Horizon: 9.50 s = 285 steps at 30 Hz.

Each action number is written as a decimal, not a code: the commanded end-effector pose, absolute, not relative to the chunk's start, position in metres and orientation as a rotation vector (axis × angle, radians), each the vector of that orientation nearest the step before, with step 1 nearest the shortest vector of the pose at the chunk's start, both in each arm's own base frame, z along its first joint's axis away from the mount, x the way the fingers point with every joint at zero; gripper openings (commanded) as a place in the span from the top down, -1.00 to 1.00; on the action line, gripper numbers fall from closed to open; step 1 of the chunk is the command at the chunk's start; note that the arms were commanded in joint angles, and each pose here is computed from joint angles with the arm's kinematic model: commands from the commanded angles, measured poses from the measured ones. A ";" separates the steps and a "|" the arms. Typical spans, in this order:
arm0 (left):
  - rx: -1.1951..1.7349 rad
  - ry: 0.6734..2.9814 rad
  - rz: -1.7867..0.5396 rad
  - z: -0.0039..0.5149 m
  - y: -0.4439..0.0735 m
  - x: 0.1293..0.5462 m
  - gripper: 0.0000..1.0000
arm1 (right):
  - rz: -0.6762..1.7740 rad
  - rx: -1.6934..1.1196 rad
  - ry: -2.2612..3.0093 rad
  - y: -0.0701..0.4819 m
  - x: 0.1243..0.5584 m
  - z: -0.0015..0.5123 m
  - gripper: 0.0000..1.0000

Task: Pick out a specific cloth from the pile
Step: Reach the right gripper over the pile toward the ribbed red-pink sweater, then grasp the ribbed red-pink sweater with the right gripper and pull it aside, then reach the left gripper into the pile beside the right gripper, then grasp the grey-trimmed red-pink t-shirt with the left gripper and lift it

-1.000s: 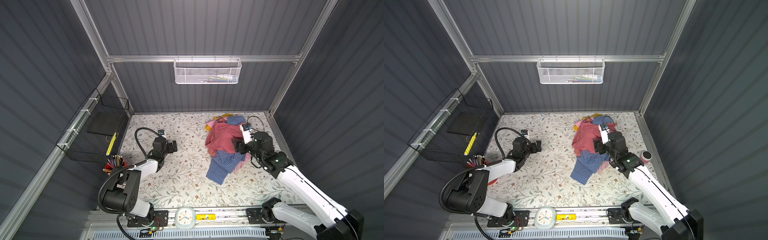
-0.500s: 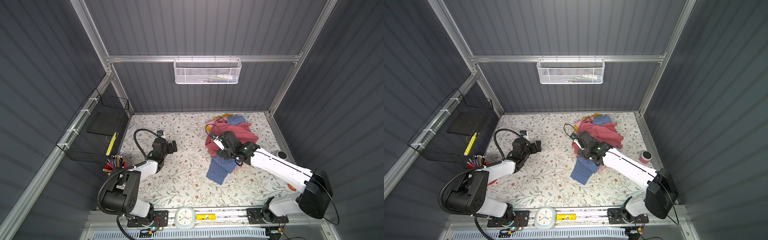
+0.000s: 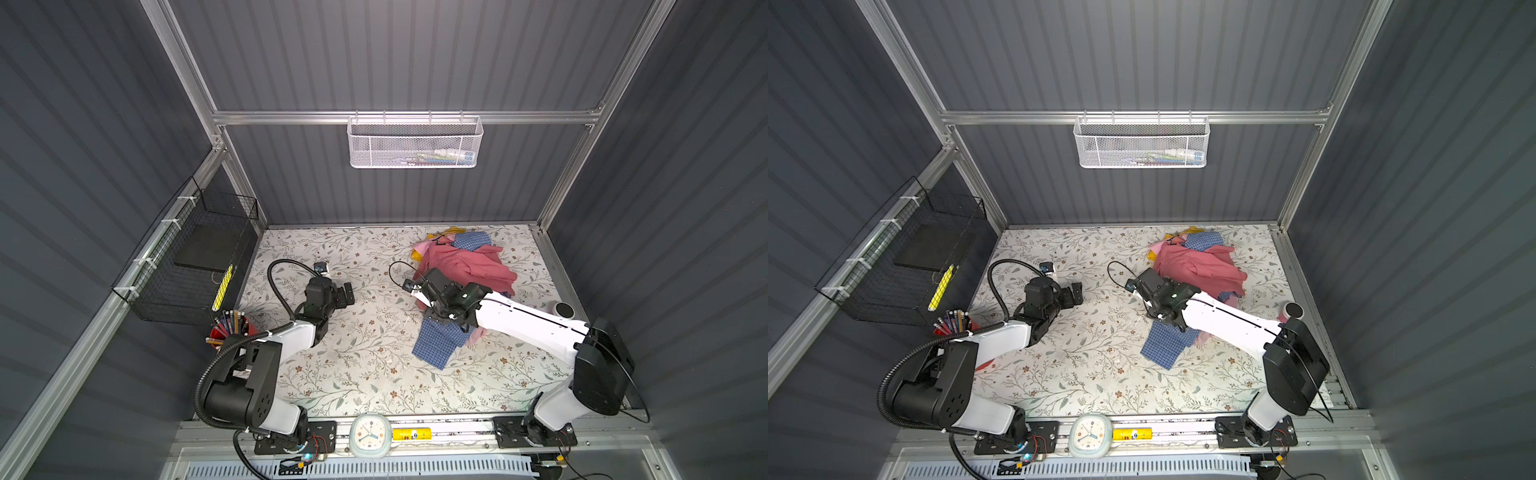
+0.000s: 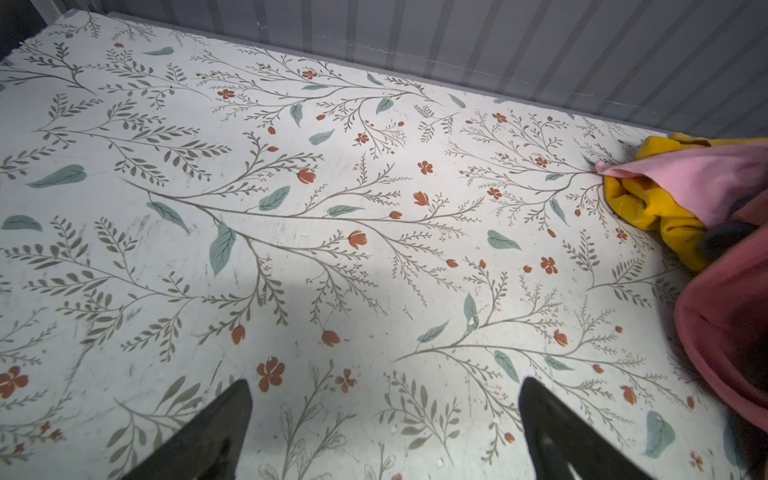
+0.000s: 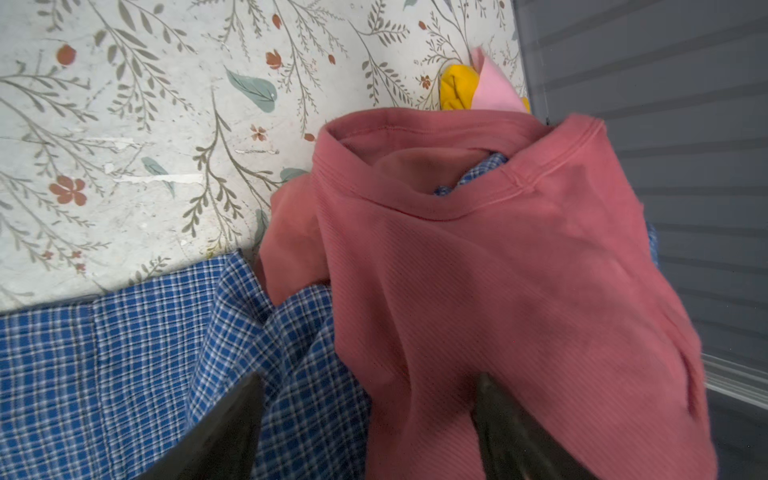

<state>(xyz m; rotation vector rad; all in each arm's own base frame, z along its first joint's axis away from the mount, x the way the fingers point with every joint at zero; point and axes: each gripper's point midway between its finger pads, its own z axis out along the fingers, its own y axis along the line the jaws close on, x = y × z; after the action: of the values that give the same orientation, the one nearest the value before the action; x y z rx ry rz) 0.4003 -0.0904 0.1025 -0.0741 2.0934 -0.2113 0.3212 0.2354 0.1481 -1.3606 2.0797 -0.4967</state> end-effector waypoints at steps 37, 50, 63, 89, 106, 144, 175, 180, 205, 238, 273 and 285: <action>-0.089 2.100 -0.219 0.104 -0.086 0.385 -1.00 | -0.648 -1.605 2.290 0.274 0.342 0.052 -0.02; -0.089 2.109 -0.212 0.104 -0.085 0.385 -1.00 | -0.600 -1.573 2.367 0.267 0.367 0.013 0.18; -0.090 2.103 -0.203 0.110 -0.085 0.386 -1.00 | -0.471 -1.352 2.372 0.272 0.376 0.058 1.00; -0.060 2.118 -0.202 0.111 -0.087 0.388 -1.00 | -0.241 -0.790 2.295 0.224 0.373 0.224 1.00; -0.051 2.117 -0.235 0.111 -0.094 0.395 -1.00 | 0.115 -0.315 2.355 0.142 0.371 0.206 1.00; 0.661 2.113 -0.885 0.118 -0.318 0.368 -0.99 | 0.654 0.305 2.363 0.068 0.367 0.098 0.85; 0.872 2.050 -1.255 0.113 -0.463 0.363 -0.08 | 0.770 0.230 2.281 0.079 0.365 0.101 0.46; 0.858 2.060 -1.330 0.108 -0.472 0.349 0.28 | 0.777 0.242 2.263 0.078 0.368 0.104 0.40; 0.808 1.994 -1.161 0.179 -0.448 0.347 1.00 | 0.862 0.226 2.205 0.086 0.367 0.112 -0.98; 0.639 1.741 -0.708 0.345 -0.340 0.352 1.00 | 0.848 0.289 2.204 0.077 0.372 0.102 -0.98; 0.358 1.544 -0.299 0.458 -0.221 0.347 1.00 | 0.812 0.317 2.243 0.072 0.370 0.090 -0.98; 0.288 1.462 -0.158 0.497 -0.182 0.346 1.00 | 0.814 0.319 2.246 0.072 0.372 0.089 -0.98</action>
<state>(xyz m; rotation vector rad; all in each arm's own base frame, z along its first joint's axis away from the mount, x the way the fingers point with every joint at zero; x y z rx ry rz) 0.3521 -0.2006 0.4570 0.3495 1.5642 -0.1910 0.3775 0.0811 0.1097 0.2560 2.1828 0.8572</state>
